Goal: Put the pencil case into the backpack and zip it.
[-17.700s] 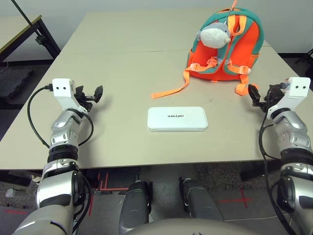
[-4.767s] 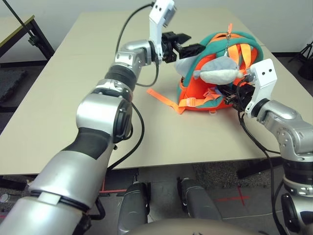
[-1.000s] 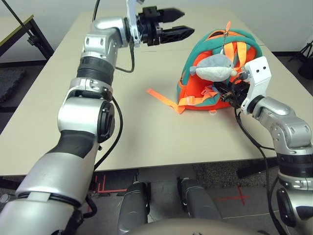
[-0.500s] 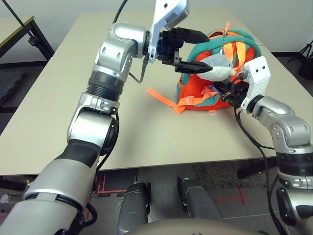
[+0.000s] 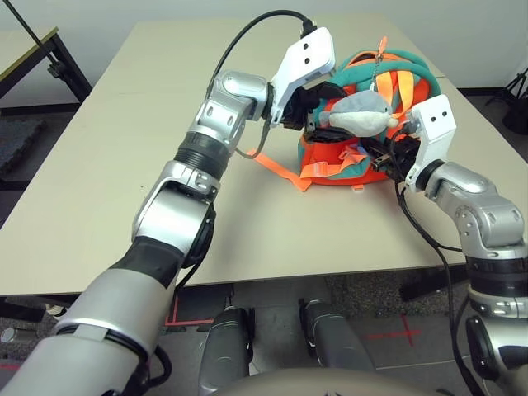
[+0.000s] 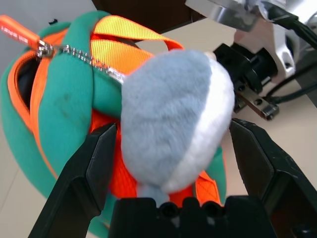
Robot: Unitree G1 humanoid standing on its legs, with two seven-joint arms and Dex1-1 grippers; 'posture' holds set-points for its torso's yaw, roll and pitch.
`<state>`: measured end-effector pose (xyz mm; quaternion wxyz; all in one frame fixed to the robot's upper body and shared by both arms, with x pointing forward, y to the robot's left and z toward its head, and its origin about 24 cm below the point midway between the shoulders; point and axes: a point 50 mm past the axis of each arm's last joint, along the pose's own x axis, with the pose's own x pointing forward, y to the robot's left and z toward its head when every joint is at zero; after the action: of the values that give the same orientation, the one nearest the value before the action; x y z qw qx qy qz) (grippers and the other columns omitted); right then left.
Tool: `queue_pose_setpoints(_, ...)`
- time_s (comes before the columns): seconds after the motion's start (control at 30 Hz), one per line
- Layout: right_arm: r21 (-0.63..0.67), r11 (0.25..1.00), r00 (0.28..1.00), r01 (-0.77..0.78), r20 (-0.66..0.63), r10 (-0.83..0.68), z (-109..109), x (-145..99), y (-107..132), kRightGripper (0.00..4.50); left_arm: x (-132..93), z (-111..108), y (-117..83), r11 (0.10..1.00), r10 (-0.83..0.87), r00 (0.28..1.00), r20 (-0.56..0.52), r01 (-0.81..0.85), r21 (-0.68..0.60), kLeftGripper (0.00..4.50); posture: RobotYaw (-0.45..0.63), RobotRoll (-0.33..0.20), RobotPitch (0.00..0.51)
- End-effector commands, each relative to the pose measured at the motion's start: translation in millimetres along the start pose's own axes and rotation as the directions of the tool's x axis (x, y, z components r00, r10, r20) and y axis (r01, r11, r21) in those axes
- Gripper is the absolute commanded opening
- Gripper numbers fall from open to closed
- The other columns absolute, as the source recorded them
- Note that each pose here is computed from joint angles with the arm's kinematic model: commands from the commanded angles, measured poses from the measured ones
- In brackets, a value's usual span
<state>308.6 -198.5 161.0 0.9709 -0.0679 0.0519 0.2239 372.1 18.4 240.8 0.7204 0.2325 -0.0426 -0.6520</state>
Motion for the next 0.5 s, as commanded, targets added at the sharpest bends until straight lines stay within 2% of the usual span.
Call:
queue_pose_setpoints(0.03, 0.022, 1.0, 0.998, -0.005, -0.055, 0.006, -11.6, 2.1, 3.2, 0.25, 5.6, -2.0, 1.9, 1.0, 0.018, 0.999, -0.028, -0.018, 0.011, 4.5, -0.26, 0.0, 0.091)
queue_pose_setpoints(0.07, 0.022, 1.0, 0.998, -0.005, -0.055, 0.006, -11.5, 2.1, 3.3, 0.25, 6.5, -2.7, 2.0, 1.0, 0.02, 0.999, -0.029, -0.02, 0.008, 4.5, -0.26, 0.0, 0.092)
queue_pose_setpoints(0.17, 0.022, 1.0, 0.999, -0.004, -0.054, 0.005, -11.5, 2.1, 3.6, 0.25, 8.1, -3.6, 2.3, 1.0, 0.02, 0.999, -0.027, -0.02, -0.002, 3.89, -0.26, 0.0, 0.092)
queue_pose_setpoints(0.2, 0.023, 1.0, 0.998, -0.003, -0.055, 0.005, -11.5, 2.0, 3.5, 0.25, 8.2, -3.8, 2.3, 1.0, 0.017, 0.999, -0.027, -0.018, -0.006, 3.6, -0.26, 0.0, 0.092)
queue_pose_setpoints(0.37, 0.023, 1.0, 0.998, -0.003, -0.057, 0.005, -12.0, 2.2, 3.3, 0.25, 7.2, -4.6, 2.8, 1.0, 0.014, 1.0, -0.027, -0.015, -0.01, 1.61, -0.26, 0.0, 0.093)
queue_pose_setpoints(0.5, 0.022, 1.0, 0.998, -0.006, -0.058, 0.007, -12.0, 3.1, 3.3, 0.25, 3.9, -2.8, 4.7, 1.0, 0.022, 0.999, -0.024, -0.022, -0.008, 0.44, -0.25, 0.0, 0.093)
